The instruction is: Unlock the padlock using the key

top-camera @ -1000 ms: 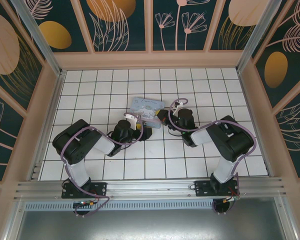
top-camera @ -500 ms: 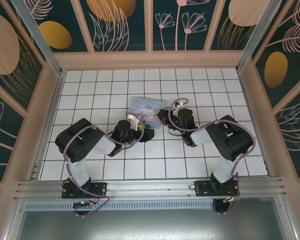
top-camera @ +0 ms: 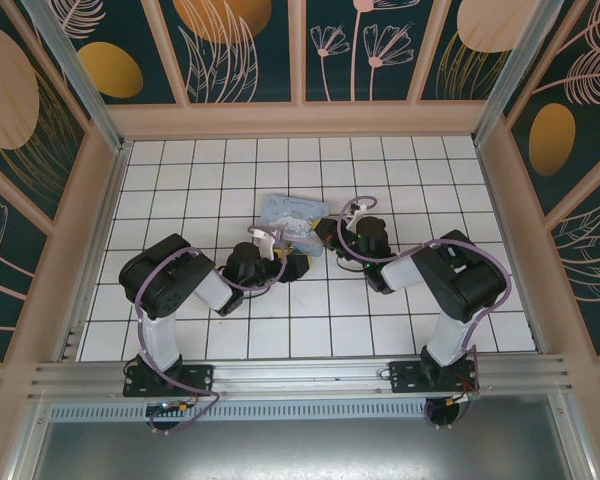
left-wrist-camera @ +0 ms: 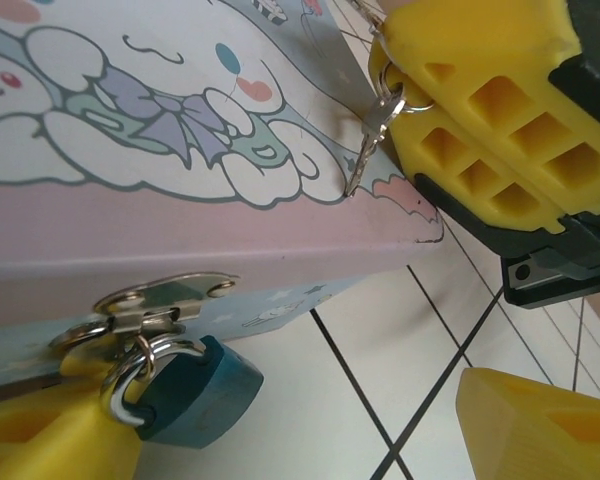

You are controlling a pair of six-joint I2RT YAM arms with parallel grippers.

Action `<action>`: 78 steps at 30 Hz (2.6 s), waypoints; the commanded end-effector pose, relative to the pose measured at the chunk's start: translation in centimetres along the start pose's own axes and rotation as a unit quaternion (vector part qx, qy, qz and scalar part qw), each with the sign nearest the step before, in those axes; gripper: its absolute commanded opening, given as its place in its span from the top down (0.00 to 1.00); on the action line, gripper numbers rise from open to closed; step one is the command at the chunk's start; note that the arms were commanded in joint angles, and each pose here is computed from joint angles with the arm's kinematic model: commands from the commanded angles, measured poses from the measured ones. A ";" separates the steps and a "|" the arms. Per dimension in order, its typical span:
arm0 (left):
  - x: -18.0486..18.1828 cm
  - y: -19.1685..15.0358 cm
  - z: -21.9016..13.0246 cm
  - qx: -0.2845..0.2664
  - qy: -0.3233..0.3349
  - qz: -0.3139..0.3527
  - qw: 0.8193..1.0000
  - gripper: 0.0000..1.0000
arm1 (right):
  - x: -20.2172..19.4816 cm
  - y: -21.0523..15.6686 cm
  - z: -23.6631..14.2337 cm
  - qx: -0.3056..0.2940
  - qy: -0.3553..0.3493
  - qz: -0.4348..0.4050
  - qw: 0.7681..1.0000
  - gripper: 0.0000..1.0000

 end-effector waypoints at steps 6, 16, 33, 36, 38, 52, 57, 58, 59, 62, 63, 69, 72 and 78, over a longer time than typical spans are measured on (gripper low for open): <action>-1.1 0.3 -0.7 -0.018 -0.034 -0.026 0.999 0.27 | 0.5 0.2 0.2 0.001 0.011 -0.001 1.000 1.00; -0.9 0.7 -1.0 -0.037 -0.028 -0.047 0.998 0.30 | 0.5 0.3 0.2 0.000 0.012 0.001 1.000 1.00; 2.5 -1.1 -0.3 0.000 0.067 -0.069 0.995 0.47 | 0.4 0.2 0.2 0.000 0.012 0.002 1.000 1.00; 2.7 -1.1 0.0 0.003 0.073 -0.068 0.995 0.52 | 0.6 0.3 0.2 -0.001 0.014 0.002 1.000 1.00; 2.7 -1.0 0.1 0.003 0.073 -0.067 0.995 0.54 | 0.5 0.2 0.2 0.000 0.013 0.002 1.000 1.00; 2.5 -0.7 0.5 0.008 0.070 -0.058 0.996 0.79 | 1.3 0.3 0.4 0.004 0.021 -0.002 1.000 1.00; 2.2 -0.2 0.5 0.011 0.070 -0.060 0.996 0.88 | 2.8 0.3 0.0 0.008 0.028 -0.016 0.999 1.00; 2.0 0.0 0.5 0.012 0.068 -0.062 0.996 0.91 | 3.3 0.2 -0.2 0.008 0.031 -0.020 0.999 1.00; 1.9 0.2 0.4 0.012 0.066 -0.064 0.996 0.94 | 3.8 0.2 -0.5 0.007 0.035 -0.023 0.999 1.00; 1.1 0.8 0.5 0.015 0.052 -0.076 0.996 1.00 | 5.1 -0.2 -1.5 0.009 0.043 -0.035 0.998 1.00; 0.7 1.0 0.5 0.017 0.045 -0.080 0.996 1.00 | 5.4 -0.3 -1.9 0.009 0.043 -0.040 0.998 1.00; -1.0 1.9 0.3 0.028 0.013 -0.106 0.994 1.00 | 4.9 -2.2 -5.1 0.007 0.032 -0.052 0.998 1.00; -1.8 2.1 0.3 0.037 -0.007 -0.115 0.993 1.00 | 3.5 -3.4 -6.6 0.007 0.021 -0.048 0.999 1.00; -3.2 2.5 0.1 0.049 -0.039 -0.130 0.990 1.00 | 0.2 -6.0 -8.1 0.013 -0.006 -0.032 0.999 1.00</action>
Point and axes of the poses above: each hand's point on the last joint's axis, 136 mm out from that joint toward the fingers, its own z axis out along the fingers, its own x axis along the line the jaws close on, y = z × x, the point moved 2 cm from there along -z, back along the fingers, and after that the axes turned 12 degrees about z, right-handed, at the moved point
